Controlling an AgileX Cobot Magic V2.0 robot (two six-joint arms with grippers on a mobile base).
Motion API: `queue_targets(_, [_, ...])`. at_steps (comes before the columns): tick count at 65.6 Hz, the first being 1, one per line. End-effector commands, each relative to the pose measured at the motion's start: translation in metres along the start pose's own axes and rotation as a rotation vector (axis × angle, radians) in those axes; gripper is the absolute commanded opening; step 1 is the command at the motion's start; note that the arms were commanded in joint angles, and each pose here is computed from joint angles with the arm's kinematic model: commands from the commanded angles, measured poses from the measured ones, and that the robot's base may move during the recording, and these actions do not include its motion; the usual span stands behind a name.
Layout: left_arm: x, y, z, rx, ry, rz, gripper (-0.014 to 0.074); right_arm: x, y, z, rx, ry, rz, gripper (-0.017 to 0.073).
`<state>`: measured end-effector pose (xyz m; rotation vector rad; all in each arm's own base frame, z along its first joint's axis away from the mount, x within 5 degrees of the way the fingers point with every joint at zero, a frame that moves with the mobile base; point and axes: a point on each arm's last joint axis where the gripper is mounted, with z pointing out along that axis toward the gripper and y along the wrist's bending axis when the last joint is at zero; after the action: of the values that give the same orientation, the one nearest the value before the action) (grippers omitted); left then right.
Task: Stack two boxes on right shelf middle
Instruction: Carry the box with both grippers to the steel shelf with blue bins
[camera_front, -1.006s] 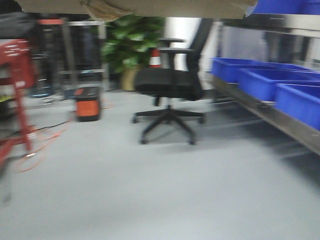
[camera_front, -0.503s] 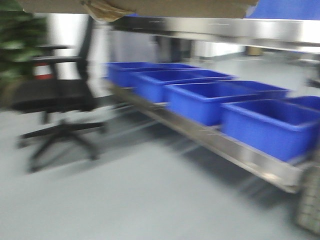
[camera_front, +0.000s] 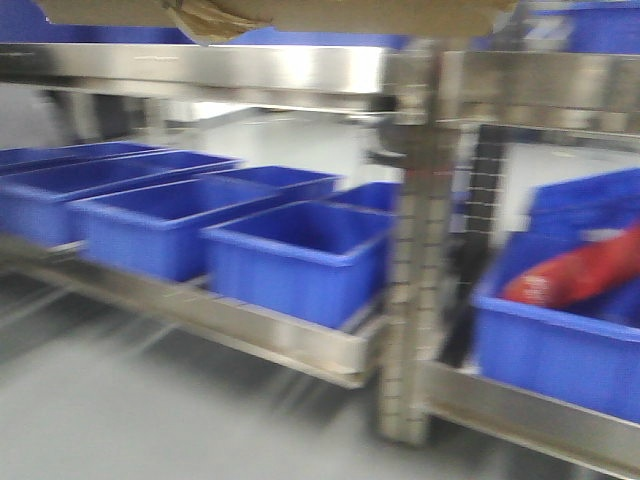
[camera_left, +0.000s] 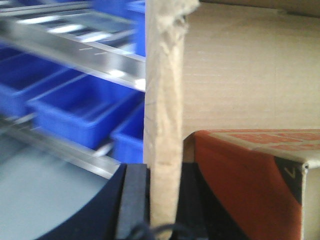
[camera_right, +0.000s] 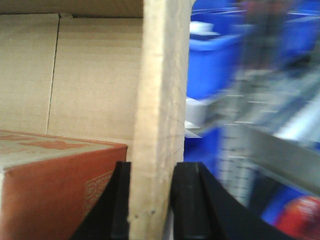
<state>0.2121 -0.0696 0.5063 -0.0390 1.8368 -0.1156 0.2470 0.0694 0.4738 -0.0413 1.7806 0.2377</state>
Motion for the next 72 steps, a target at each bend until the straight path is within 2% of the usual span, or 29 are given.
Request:
queue_targets(1, [-0.0079,0.0083,-0.0102,-0.045,-0.046,0.027,-0.0111,-0.009,-0.0059,-0.0081,0.031,-0.06,-0.042,-0.0169])
queue_targets(72, [-0.0079,0.0083,-0.0102,-0.045,-0.046,0.027,-0.0111,-0.009,-0.0059,-0.0081,0.031,-0.06,-0.042,-0.0169])
